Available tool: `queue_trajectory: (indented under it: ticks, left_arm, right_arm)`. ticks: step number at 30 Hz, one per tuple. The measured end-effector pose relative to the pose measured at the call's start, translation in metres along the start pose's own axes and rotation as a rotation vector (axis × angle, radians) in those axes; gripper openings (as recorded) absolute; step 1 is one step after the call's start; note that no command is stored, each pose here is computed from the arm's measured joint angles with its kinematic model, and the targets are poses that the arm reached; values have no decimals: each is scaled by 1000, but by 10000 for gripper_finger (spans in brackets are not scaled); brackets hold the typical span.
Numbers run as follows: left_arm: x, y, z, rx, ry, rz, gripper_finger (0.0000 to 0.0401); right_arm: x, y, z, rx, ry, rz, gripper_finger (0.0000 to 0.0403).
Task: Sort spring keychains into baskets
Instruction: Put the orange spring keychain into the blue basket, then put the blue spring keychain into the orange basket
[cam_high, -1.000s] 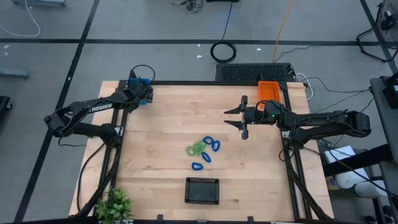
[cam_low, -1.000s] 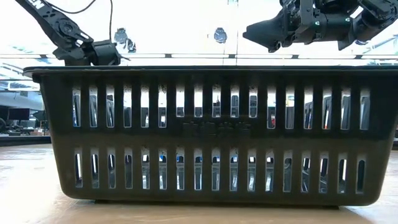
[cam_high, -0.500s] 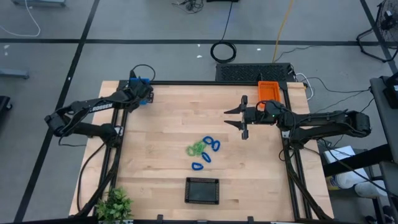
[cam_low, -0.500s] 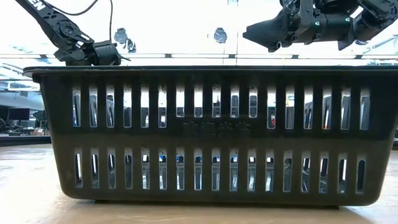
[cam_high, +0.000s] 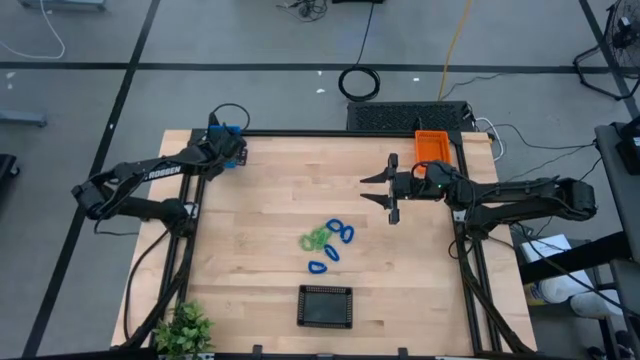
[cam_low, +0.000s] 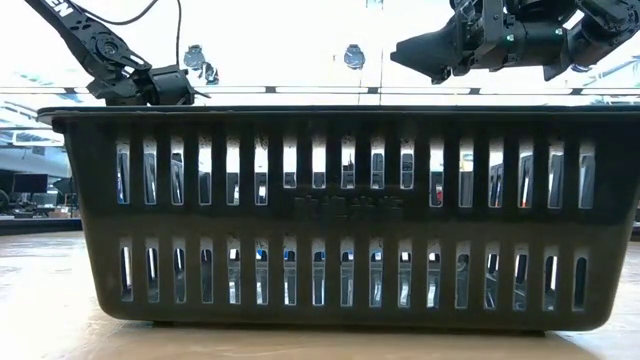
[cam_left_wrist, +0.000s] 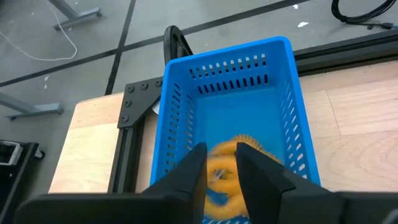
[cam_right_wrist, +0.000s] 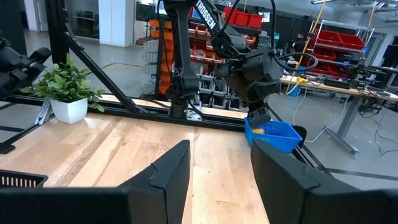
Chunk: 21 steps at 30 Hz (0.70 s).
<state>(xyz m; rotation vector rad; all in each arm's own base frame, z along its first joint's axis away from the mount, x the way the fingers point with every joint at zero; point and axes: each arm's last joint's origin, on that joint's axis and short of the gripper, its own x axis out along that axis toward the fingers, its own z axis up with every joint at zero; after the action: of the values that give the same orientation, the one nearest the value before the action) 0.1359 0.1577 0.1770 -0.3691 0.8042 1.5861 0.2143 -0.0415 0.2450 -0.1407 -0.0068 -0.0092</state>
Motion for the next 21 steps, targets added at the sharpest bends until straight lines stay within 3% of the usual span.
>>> queue_trajectory:
  ticks: [12,16,21]
  left_arm:
    - [-1,-2,0,25,13,-33,108]
    - [-11,-10,5,142,53,-252,108]
    - [-31,-26,11,184,41,-614,108]
  right_arm:
    - [0,0,0,0,0,0,155]
    - [0,0,0,-1,0,0,155]
    - [0,0,0,-2,0,0,155]
